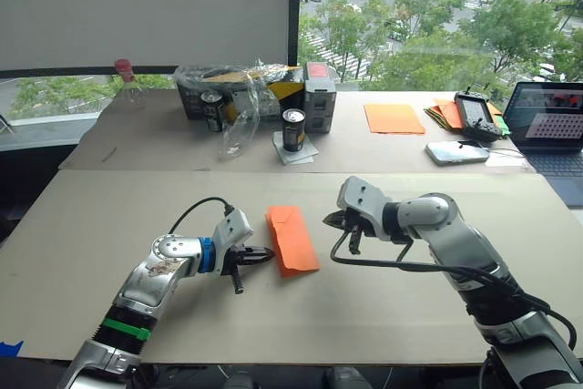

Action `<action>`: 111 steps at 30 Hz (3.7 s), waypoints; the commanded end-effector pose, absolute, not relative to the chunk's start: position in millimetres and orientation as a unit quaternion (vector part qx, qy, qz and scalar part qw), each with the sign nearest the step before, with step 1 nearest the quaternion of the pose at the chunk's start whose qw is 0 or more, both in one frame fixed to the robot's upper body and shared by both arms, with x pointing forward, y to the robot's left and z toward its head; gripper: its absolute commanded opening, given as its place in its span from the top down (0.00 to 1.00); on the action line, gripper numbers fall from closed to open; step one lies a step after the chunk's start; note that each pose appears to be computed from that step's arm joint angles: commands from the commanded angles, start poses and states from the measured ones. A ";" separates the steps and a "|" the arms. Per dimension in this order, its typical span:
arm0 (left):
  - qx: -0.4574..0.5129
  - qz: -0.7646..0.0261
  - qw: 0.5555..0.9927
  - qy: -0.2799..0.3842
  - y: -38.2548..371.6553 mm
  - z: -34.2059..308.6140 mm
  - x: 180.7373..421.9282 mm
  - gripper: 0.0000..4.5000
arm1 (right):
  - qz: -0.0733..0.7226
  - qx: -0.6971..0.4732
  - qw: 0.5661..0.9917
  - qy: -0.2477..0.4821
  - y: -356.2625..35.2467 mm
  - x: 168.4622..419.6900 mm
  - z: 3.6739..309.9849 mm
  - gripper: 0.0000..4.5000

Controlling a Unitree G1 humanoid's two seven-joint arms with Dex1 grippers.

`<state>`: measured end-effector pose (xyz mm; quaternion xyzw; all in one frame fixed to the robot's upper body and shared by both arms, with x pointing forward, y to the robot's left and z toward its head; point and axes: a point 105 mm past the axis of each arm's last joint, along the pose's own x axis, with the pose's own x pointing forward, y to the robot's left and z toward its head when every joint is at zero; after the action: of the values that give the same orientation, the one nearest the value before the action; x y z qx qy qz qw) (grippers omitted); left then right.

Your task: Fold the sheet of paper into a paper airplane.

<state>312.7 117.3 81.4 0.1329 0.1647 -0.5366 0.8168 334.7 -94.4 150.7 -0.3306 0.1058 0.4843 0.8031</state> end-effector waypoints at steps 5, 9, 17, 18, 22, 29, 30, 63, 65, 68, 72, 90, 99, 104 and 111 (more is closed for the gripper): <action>0.113 -0.515 0.838 0.141 130.1 103.9 323.9 1.00 | 0.467 -0.337 0.811 0.104 -108.2 329.5 158.4 0.99; 0.101 -0.522 0.836 0.136 124.3 106.0 324.2 1.00 | 0.460 -0.341 0.812 0.112 -113.0 329.6 155.8 0.99; 0.097 -0.543 0.825 0.122 98.2 104.8 330.1 1.00 | 0.449 -0.345 0.816 0.120 -118.3 330.7 154.1 0.99; 0.094 -0.544 0.825 0.117 94.1 106.3 332.6 1.00 | 0.446 -0.345 0.817 0.124 -120.0 330.6 153.2 0.99; 0.086 -0.549 0.825 0.103 80.7 111.2 339.2 1.00 | 0.434 -0.347 0.819 0.143 -129.4 326.0 148.7 0.99; 0.064 -0.574 0.811 0.096 53.6 108.6 338.1 1.00 | 0.407 -0.339 0.829 0.178 -147.4 312.0 145.1 0.99; 0.063 -0.578 0.808 0.097 48.3 106.6 338.5 1.00 | 0.404 -0.335 0.832 0.181 -149.7 309.4 146.5 0.99; 0.078 -0.488 0.859 0.131 50.1 73.0 333.2 1.00 | 0.332 -0.234 0.907 0.109 -127.2 371.9 137.7 0.43; 0.078 -0.480 0.863 0.138 48.6 69.1 332.3 1.00 | 0.338 -0.212 0.911 0.102 -123.5 378.9 138.2 0.43; 0.076 -0.472 0.867 0.142 45.6 66.4 331.3 1.00 | 0.342 -0.168 0.918 0.107 -121.1 390.7 137.5 0.43; 0.079 -0.456 0.875 0.141 45.4 67.0 334.3 1.00 | 0.347 -0.091 0.924 0.131 -116.7 401.6 131.0 0.43; 0.110 -0.473 0.856 0.178 17.5 56.1 331.9 1.00 | 0.382 -0.046 0.909 0.161 -106.6 404.6 123.1 0.43; 0.105 -0.466 0.858 0.188 22.0 51.7 329.5 1.00 | 0.422 -0.170 0.884 0.110 -105.1 397.2 132.2 0.93; 0.112 -0.462 0.859 0.189 24.5 51.2 331.7 1.00 | 0.460 -0.213 0.859 0.069 -99.1 386.9 142.1 0.99; 0.113 -0.460 0.861 0.187 24.8 51.8 332.7 1.00 | 0.486 -0.314 0.815 0.000 -86.8 372.1 146.6 0.99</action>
<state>336.8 17.2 76.7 0.1033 0.1380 -0.4711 0.8651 377.7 -95.2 130.2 -0.2541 0.0609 0.4769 0.8392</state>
